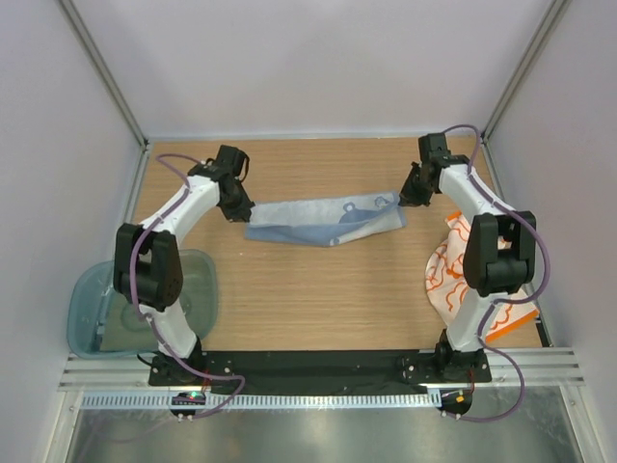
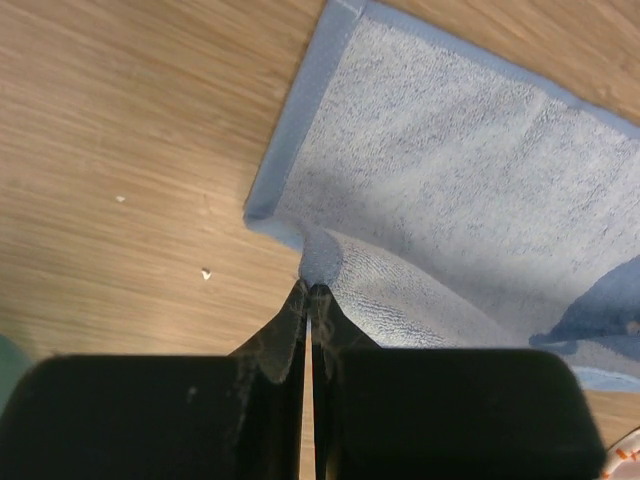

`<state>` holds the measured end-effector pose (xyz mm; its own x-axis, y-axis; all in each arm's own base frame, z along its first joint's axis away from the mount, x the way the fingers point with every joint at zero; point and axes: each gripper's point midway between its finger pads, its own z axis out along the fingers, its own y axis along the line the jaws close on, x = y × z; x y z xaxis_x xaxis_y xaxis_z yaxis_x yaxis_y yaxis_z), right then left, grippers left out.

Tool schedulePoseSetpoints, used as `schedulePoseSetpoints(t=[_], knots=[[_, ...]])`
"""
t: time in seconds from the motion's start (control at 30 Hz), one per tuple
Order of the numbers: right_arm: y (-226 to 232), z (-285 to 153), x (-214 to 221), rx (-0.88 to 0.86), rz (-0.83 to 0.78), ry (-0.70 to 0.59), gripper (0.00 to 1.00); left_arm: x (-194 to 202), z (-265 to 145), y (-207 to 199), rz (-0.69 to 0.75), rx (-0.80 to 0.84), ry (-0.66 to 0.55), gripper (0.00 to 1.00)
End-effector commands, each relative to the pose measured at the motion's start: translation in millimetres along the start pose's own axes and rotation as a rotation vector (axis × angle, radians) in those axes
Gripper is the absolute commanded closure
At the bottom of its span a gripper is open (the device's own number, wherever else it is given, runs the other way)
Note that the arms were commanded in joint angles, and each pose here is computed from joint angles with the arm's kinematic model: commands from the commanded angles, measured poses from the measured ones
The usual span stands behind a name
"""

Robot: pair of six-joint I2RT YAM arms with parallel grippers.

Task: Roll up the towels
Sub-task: Fold the towel

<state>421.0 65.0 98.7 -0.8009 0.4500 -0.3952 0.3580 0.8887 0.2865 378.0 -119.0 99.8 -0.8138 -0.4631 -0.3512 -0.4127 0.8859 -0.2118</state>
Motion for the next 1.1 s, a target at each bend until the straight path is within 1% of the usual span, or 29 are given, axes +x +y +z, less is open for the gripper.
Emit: schedulePoseSetpoints(t=[0.0, 0.23, 0.43, 0.63, 0.7, 0.73, 0.77, 0.8, 0.83, 0.9, 0.93, 0.97, 1.03, 1.07], knots=[[14, -1, -16, -0.017, -0.013, -0.011, 0.99, -12, 0, -2, 0.001, -0.009, 0.005, 1.0], [25, 16, -34, -0.015, -0.008, -0.005, 0.99, -33, 14, -2, -0.029, -0.029, 0.009, 1.0], [26, 30, -45, 0.008, -0.015, -0.005, 0.99, -42, 31, 1, -0.041, -0.052, 0.034, 1.0], [26, 51, -47, 0.028, -0.012, 0.023, 0.99, -49, 53, 3, -0.05, -0.07, 0.058, 1.0], [24, 59, -50, 0.044, -0.009, 0.024, 0.99, -52, 61, 6, -0.059, -0.081, 0.066, 0.98], [23, 62, -49, 0.054, -0.009, 0.032, 0.88, -55, 64, 6, -0.065, -0.081, 0.066, 0.92], [21, 64, -51, 0.066, -0.006, 0.03, 0.79, -56, 66, 6, -0.07, -0.078, 0.072, 0.87], [20, 69, -51, 0.071, -0.004, 0.038, 0.69, -60, 68, 9, -0.08, -0.079, 0.07, 0.78], [22, 67, -58, 0.066, -0.004, 0.027, 0.5, -66, 70, 8, -0.086, -0.076, 0.063, 0.57], [10, 71, -71, 0.112, 0.009, -0.001, 0.36, -76, 69, 14, -0.098, -0.092, 0.05, 0.43], [14, 64, -86, 0.099, 0.014, -0.034, 0.31, -85, 66, 13, -0.104, -0.088, 0.034, 0.32], [12, 60, -89, 0.108, 0.017, -0.03, 0.21, -87, 61, 13, -0.105, -0.093, 0.036, 0.29], [10, 45, -110, 0.104, 0.028, -0.075, 0.16, -95, 50, 16, -0.103, -0.105, 0.011, 0.26], [9, 37, -114, 0.106, 0.028, -0.087, 0.15, -99, 37, 14, -0.101, -0.099, -0.01, 0.25]])
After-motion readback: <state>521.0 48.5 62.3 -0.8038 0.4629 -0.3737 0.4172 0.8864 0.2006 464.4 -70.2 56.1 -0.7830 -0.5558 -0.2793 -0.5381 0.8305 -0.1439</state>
